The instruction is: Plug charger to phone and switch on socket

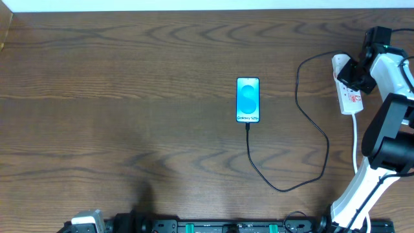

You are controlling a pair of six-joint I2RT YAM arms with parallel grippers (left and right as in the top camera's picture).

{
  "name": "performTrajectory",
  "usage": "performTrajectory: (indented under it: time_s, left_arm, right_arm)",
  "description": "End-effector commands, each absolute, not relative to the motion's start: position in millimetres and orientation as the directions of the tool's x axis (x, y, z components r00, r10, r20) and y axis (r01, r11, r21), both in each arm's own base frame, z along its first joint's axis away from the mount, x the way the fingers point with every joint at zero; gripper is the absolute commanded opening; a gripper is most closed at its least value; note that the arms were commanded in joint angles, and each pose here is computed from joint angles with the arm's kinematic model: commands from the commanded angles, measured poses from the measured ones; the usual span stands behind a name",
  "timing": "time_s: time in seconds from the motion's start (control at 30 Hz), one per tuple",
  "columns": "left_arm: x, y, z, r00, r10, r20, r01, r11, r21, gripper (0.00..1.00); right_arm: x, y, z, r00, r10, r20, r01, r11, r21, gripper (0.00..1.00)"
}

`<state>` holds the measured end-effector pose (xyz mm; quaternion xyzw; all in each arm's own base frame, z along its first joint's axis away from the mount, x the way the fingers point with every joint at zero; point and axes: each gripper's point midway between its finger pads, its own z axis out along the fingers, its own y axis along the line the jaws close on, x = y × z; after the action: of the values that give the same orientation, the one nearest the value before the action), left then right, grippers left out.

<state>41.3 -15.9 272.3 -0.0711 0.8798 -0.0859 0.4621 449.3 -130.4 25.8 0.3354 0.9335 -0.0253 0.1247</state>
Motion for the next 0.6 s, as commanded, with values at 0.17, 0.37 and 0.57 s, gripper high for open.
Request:
performTrajectory:
  time_s: [0.17, 0.37, 0.57]
  left_arm:
    - [40.0, -14.4, 273.5, -0.553, -0.194, -0.810, -0.043, 0.978, -0.205, 0.74]
    - [37.9, -14.4, 273.8, -0.543, -0.194, -0.817, -0.040, 0.978, -0.205, 0.74]
    - [31.4, -14.5, 274.4, -0.509, -0.194, -0.839, -0.032, 0.978, -0.206, 0.74]
  right_arm:
    - [418.3, -175.6, 67.8, -0.677, 0.661, -0.325, 0.711, 0.701, -0.053, 0.01]
    - [415.7, -195.2, 130.8, -0.583, 0.674, -0.454, 0.748, 0.663, 0.023, 0.01]
    - [421.9, -188.3, 199.6, -0.499, 0.642, -0.582, 0.715, 0.684, 0.142, 0.01]
